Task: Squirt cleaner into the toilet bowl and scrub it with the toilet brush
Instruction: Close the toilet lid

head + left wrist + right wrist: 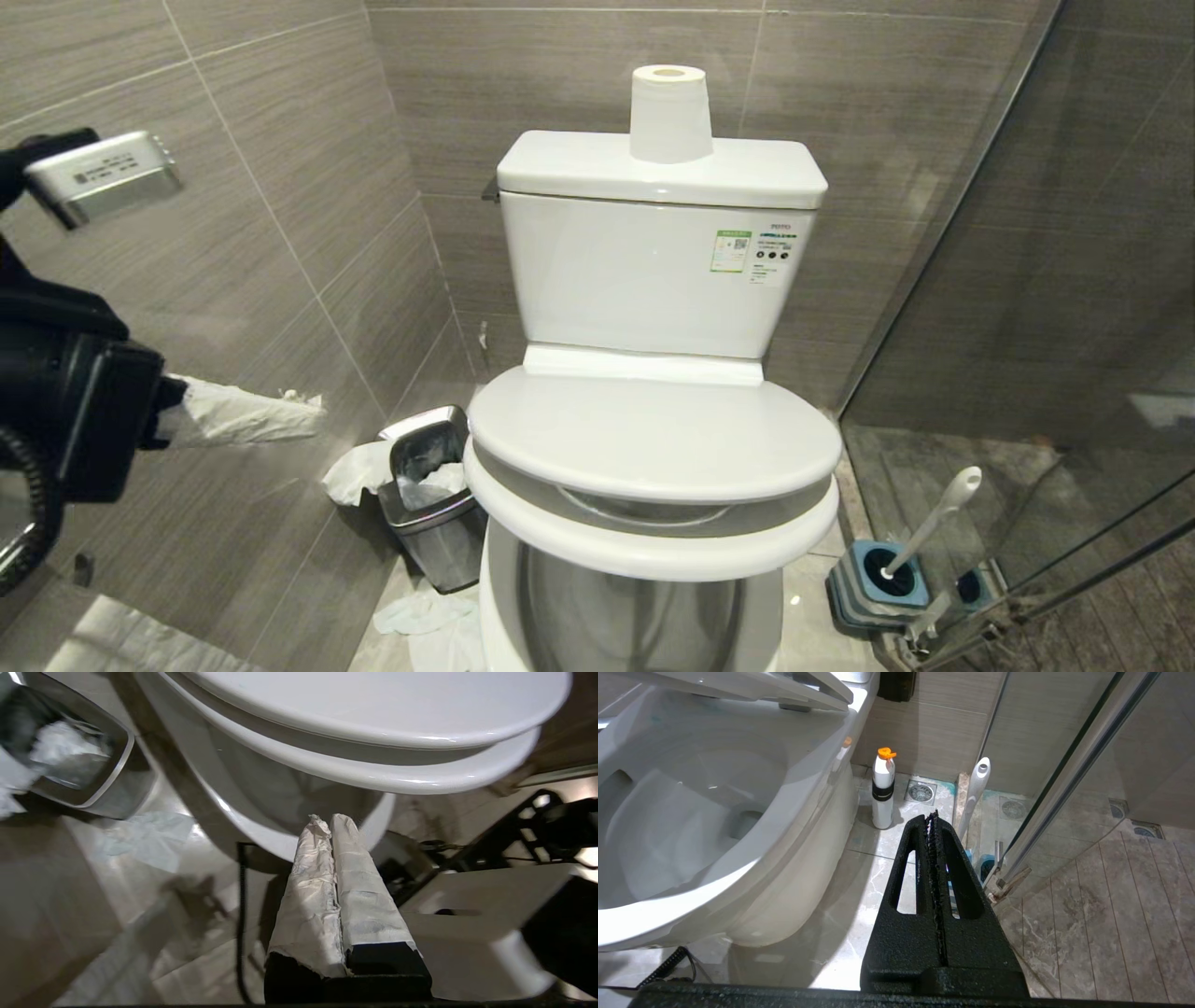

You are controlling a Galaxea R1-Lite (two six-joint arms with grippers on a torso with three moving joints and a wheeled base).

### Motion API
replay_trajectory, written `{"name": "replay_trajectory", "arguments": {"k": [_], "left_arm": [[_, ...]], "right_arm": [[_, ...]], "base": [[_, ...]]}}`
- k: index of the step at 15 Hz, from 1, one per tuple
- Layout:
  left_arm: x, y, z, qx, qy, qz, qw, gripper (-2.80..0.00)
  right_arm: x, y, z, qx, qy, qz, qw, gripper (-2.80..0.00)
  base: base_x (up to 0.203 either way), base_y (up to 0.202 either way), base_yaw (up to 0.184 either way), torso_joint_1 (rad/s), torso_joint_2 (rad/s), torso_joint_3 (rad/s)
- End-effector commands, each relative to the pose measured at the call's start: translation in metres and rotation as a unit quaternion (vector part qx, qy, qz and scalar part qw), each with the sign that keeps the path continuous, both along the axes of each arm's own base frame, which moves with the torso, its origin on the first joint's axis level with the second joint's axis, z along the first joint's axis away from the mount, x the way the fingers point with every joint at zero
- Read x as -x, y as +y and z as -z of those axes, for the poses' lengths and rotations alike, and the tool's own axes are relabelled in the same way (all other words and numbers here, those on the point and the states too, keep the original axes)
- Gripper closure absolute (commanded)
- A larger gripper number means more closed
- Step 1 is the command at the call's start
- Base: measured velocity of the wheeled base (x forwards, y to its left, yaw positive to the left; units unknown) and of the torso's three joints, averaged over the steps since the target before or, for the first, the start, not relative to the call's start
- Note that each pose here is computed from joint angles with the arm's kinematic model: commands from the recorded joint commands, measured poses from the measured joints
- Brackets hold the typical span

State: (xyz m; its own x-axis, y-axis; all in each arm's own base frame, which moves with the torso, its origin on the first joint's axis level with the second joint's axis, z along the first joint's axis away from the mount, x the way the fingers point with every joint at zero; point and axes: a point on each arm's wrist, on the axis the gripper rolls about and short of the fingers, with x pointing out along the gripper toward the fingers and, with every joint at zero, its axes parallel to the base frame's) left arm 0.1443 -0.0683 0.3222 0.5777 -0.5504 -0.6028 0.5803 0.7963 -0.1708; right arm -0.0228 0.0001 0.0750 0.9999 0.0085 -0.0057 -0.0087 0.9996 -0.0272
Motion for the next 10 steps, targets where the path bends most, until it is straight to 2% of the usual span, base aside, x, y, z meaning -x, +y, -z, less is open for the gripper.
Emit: {"name": "replay_trajectory", "arguments": {"k": [1, 3, 7, 8, 10], "left_arm": [[-0.023, -0.018, 0.004, -0.061, -0.011, 0.002, 0.9981, 0.00], [-0.038, -0.033, 0.002, -0.095, -0.032, 0.016, 0.9949, 0.00], [-0.065, -0.068, 0.007, -0.160, -0.052, -0.007, 0.9858, 0.00], [-0.069, -0.080, 0.010, -0.163, -0.051, -0.002, 0.9853, 0.00], [-0.079, -0.106, 0.018, -0.144, -0.059, 0.000, 0.9878, 0.00]], "right_arm": [[0.000, 0.000, 0.000, 0.000, 0.000, 0.000, 1.000, 0.00], [0.000, 0.000, 0.000, 0.000, -0.001, 0.000, 1.000, 0.00], [0.000, 0.000, 0.000, 0.000, 0.000, 0.000, 1.000, 0.00], [0.000, 0.000, 0.000, 0.000, 0.000, 0.000, 1.000, 0.00], [0.000, 0.000, 0.000, 0.000, 0.000, 0.000, 1.000, 0.00]], "base": [[0.000, 0.000, 0.000, 0.000, 0.00, 0.000], [0.000, 0.000, 0.000, 0.000, 0.00, 0.000], [0.000, 0.000, 0.000, 0.000, 0.00, 0.000], [0.000, 0.000, 0.000, 0.000, 0.00, 0.000], [0.000, 0.000, 0.000, 0.000, 0.00, 0.000]]}}
